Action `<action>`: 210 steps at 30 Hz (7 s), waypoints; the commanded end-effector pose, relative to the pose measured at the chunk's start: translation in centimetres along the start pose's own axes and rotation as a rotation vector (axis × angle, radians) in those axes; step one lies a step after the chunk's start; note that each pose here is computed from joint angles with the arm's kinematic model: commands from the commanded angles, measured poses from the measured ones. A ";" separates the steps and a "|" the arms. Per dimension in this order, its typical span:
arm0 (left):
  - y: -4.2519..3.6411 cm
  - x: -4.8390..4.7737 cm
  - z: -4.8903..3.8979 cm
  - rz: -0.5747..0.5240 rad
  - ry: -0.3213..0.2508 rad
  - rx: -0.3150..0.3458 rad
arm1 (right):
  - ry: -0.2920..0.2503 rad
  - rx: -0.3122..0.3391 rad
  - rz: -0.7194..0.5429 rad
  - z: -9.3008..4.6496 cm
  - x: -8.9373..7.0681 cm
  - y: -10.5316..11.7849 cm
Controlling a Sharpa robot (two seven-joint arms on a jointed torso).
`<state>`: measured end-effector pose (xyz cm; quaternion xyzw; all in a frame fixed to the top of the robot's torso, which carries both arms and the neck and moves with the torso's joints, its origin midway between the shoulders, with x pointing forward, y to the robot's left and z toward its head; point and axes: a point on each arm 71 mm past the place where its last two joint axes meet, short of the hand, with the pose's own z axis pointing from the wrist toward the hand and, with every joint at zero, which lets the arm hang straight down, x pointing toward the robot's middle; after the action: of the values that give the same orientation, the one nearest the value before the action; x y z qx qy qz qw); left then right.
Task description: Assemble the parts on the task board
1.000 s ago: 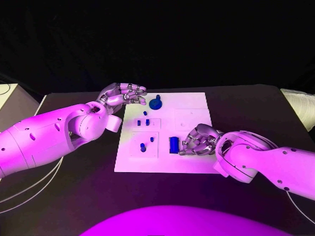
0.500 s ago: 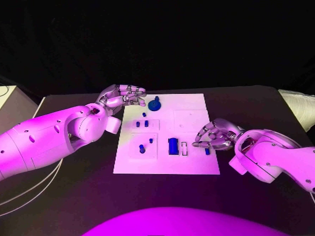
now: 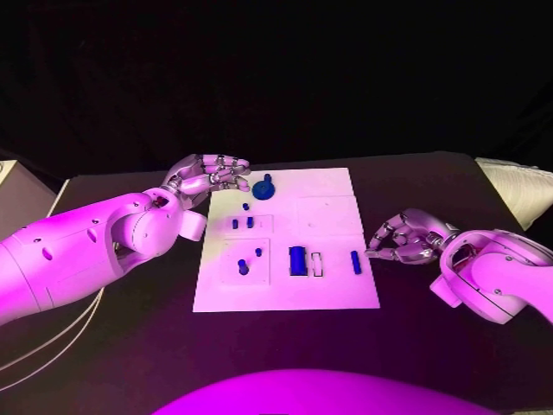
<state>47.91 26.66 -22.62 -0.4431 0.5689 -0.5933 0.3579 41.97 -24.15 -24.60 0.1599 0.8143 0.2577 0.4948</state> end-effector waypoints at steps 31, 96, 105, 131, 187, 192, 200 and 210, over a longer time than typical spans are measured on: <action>0.12 0.27 -0.06 -0.013 0.019 0.007 | -0.032 0.081 -0.236 1.3 4.4 0.5; 0.19 -0.03 -0.33 -0.041 0.009 -0.007 | 0.055 0.013 -0.102 1.8 6.5 6.8; 0.17 0.13 -0.35 -0.028 0.025 -0.007 | 0.043 -0.025 -0.190 2.6 7.2 7.5; 0.16 0.41 -0.39 -0.009 0.057 -0.010 | 0.122 -0.006 -0.280 3.3 8.0 7.3; 0.18 0.30 -0.54 -0.012 0.067 -0.026 | 0.147 0.035 -0.155 3.5 7.9 7.7; 0.20 0.33 -0.53 -0.012 0.069 -0.027 | 0.141 0.033 -0.150 3.6 7.9 7.8; 0.26 0.33 -0.48 -0.012 0.070 -0.029 | 0.139 0.035 -0.150 3.7 7.9 7.8; 0.29 0.33 -0.45 -0.011 0.070 -0.030 | 0.146 0.042 -0.159 3.9 7.8 7.6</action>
<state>47.39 26.75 -22.95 -0.4367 0.5867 -0.5949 0.3334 41.94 -12.93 -27.18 0.0918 0.8597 0.2129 0.4551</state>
